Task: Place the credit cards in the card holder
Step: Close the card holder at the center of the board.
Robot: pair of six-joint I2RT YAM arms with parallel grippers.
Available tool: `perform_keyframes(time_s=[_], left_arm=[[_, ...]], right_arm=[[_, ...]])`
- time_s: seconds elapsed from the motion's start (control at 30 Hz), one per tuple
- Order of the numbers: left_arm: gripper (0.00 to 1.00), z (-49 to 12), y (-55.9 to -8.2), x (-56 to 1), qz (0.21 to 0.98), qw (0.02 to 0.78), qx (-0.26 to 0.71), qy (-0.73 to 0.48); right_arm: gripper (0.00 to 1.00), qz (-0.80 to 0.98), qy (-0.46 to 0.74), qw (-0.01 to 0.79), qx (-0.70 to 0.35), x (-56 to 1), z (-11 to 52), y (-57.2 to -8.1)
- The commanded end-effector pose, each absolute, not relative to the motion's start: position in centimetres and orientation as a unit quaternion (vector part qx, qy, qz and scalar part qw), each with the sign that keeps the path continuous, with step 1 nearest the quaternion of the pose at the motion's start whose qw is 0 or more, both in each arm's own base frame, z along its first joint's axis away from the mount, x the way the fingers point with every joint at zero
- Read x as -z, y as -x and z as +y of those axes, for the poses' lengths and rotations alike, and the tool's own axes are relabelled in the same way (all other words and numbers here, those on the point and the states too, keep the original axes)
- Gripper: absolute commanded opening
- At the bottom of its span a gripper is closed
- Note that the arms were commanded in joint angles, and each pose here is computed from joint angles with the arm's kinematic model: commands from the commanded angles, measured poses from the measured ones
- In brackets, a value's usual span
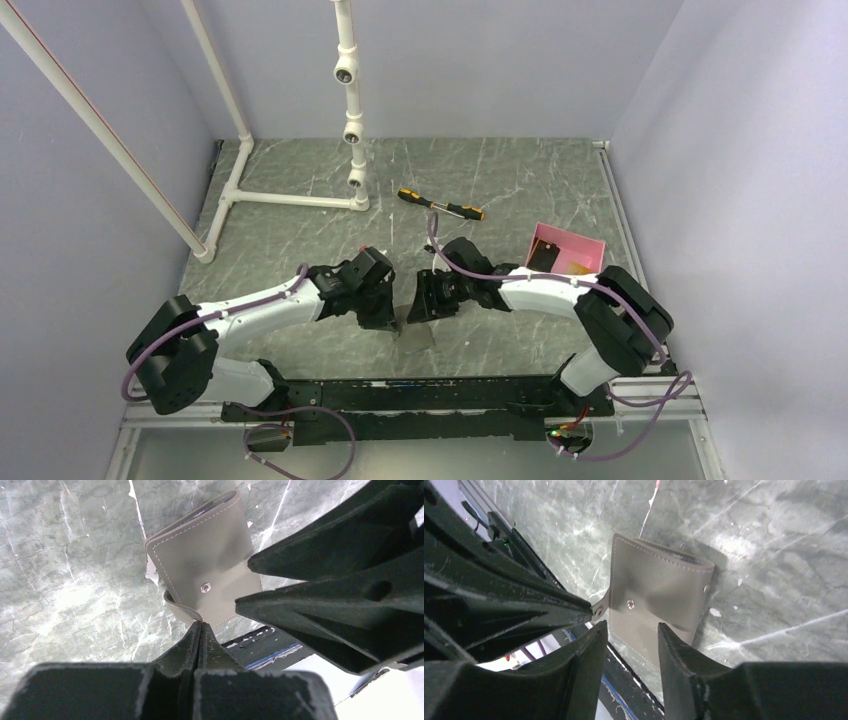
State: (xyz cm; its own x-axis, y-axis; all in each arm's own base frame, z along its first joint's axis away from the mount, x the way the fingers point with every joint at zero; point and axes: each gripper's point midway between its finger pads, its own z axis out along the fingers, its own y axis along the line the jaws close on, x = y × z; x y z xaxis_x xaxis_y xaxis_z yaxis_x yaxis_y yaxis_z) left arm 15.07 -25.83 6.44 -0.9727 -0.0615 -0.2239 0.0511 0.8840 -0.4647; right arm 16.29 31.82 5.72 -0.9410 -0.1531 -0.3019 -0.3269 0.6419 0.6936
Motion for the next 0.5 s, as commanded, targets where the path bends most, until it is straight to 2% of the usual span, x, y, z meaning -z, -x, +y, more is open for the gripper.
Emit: perform_keyframes(time_s=[0.0,0.13,0.47], left_arm=[[0.0,-26.7,-16.5,-7.9,0.956,0.149,0.253,-0.004],[0.0,-27.0,-16.8,-7.8,0.955,0.154,0.255,-0.007],[0.0,-28.1,-17.6,-6.9,0.956,0.15,0.251,-0.024]], right_arm=[[0.4,0.893,0.155,0.12,-0.405,-5.5,33.0,-17.6],[0.31,0.893,0.149,0.101,-0.412,-3.9,33.5,-17.3],[0.26,0.899,0.13,0.078,-0.412,-1.8,33.2,-16.4]])
